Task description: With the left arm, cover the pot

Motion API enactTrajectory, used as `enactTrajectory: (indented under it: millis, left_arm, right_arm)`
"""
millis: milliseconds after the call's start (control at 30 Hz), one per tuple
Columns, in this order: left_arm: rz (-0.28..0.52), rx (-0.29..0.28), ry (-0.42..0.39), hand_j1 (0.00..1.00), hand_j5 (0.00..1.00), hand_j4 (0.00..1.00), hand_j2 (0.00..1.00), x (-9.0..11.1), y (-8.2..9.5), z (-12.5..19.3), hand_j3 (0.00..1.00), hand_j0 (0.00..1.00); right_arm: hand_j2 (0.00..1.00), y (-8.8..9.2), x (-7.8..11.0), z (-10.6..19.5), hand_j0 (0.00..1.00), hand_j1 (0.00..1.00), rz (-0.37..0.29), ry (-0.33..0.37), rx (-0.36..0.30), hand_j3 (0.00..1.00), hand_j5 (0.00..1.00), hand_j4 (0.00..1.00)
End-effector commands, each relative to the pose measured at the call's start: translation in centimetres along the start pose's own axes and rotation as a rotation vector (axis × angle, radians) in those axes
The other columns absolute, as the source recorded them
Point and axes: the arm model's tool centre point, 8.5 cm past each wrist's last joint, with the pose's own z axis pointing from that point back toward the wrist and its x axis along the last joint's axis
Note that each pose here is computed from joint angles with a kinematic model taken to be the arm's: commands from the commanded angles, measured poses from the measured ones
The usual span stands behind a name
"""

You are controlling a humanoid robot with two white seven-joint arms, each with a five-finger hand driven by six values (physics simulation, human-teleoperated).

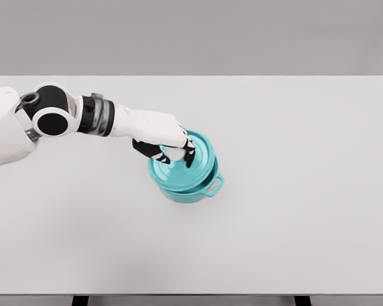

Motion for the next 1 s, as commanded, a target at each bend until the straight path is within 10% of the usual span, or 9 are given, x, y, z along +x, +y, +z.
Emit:
enactTrajectory:
  millis: [0, 967]
  left_arm:
    - [0.003, 0.001, -0.001, 0.62, 0.62, 0.62, 0.62, 0.01, 0.01, -0.01, 0.62, 0.62]
    - [0.002, -0.019, -0.020, 0.88, 0.88, 0.88, 0.88, 0.43, -0.46, -0.82, 0.88, 0.88]
  right_arm:
    - [1.00, 0.00, -0.01, 0.00, 1.00, 1.00, 0.000, 0.000, 0.001, 1.00, 1.00, 1.00]
    - [1.00, 0.00, -0.01, 0.00, 1.00, 1.00, 0.000, 0.000, 0.001, 1.00, 1.00, 1.00]
